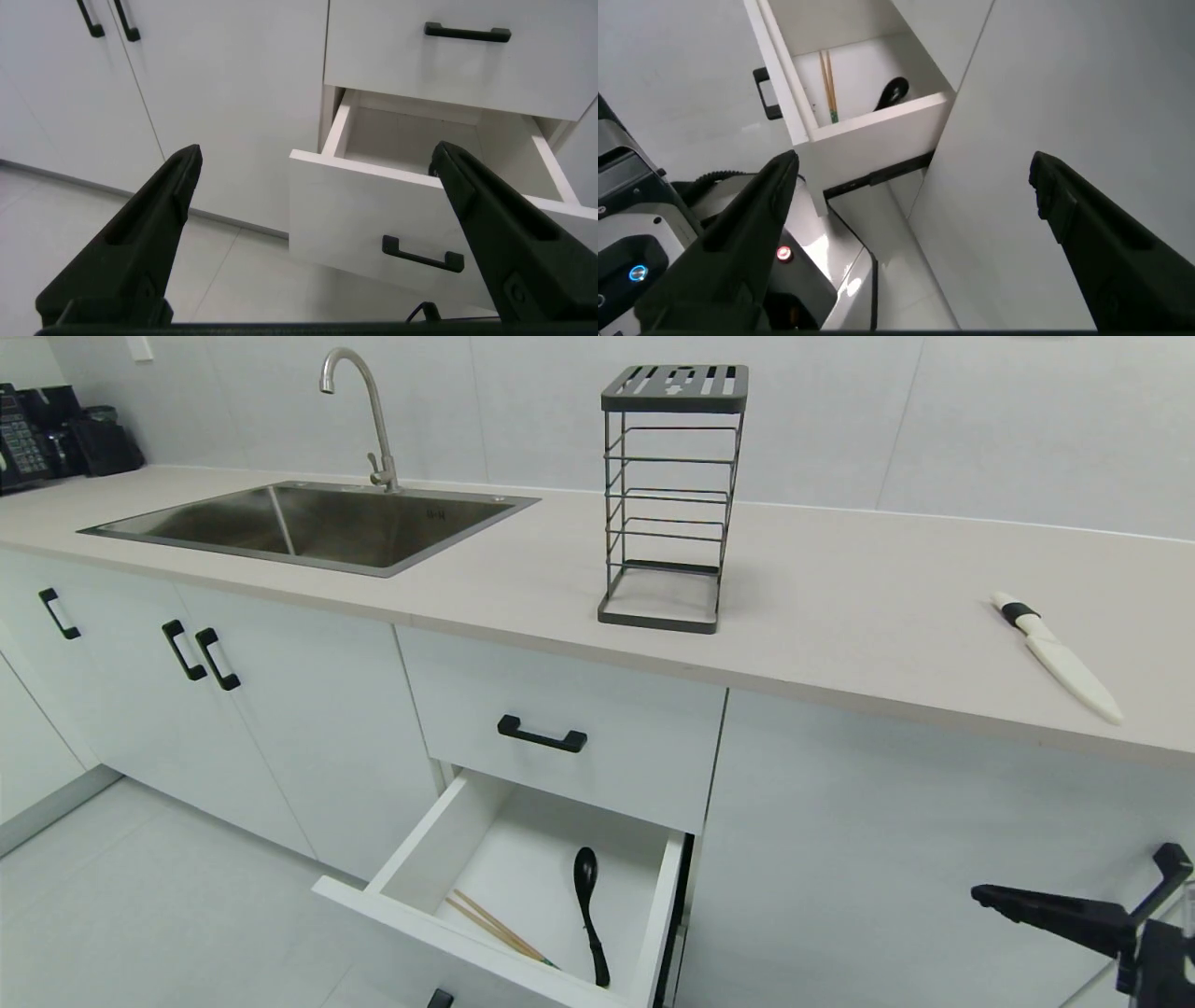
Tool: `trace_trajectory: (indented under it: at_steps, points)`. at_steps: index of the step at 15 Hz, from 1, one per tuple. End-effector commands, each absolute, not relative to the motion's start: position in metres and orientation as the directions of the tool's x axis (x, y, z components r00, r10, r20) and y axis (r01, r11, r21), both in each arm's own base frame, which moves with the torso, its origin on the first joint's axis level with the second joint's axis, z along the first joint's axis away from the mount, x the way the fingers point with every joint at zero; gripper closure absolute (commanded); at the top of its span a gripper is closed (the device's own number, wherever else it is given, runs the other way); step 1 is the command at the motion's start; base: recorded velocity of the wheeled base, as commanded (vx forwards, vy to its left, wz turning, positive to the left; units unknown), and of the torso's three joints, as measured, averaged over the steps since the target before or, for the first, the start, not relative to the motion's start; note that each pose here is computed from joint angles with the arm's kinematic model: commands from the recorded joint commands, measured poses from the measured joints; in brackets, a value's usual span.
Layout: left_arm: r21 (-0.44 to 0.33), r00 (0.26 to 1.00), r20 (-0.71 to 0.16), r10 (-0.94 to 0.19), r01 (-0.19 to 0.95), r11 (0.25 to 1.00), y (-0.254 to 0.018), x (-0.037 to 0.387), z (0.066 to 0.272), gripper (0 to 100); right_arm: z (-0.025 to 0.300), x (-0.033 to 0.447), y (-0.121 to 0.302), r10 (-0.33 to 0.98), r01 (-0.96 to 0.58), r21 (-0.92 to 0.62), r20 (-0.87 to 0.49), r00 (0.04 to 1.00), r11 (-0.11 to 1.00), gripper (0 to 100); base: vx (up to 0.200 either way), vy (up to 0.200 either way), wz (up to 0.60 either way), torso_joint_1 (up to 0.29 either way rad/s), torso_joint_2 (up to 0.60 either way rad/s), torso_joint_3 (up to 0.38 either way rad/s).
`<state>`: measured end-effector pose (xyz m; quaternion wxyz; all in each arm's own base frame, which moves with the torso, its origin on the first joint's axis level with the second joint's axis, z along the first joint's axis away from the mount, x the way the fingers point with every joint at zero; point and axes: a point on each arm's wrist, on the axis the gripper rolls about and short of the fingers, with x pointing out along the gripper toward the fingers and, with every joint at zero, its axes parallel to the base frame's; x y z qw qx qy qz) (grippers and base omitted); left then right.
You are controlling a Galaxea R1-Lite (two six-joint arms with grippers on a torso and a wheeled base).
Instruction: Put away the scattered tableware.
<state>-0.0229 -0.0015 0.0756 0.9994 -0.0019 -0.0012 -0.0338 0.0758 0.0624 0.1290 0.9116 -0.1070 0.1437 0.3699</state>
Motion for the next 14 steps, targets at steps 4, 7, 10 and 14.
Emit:
trace_trajectory:
  at_steps: [4,7,10,14]
  points:
    - [-0.004,0.998,0.002,-0.067,0.067,0.998,-0.002,-0.023,0.076,0,0.126,0.044,0.028,0.578,-0.596,-0.109,-0.163,0.800,0.795,0,0.000,0.000,0.00,0.000,0.00,0.000]
    - [-0.004,0.998,0.002,-0.067,0.067,0.998,-0.002,-0.023,0.076,0,0.122,0.029,0.017,0.527,-0.538,-0.113,-0.117,0.842,0.835,0,0.000,0.000,0.00,0.000,0.00,0.000]
    - [-0.006,0.998,0.002,-0.067,0.067,0.998,-0.002,-0.023,0.076,0,0.131,0.017,0.008,0.397,-0.394,-0.124,-0.002,0.918,0.911,0,0.000,0.000,0.00,0.000,0.00,0.000]
    - [-0.012,0.998,0.003,-0.067,0.067,0.998,-0.002,-0.023,0.076,0,0.135,-0.004,0.003,0.234,-0.209,-0.152,0.172,0.957,0.966,0,0.000,0.000,0.00,0.000,0.00,0.000]
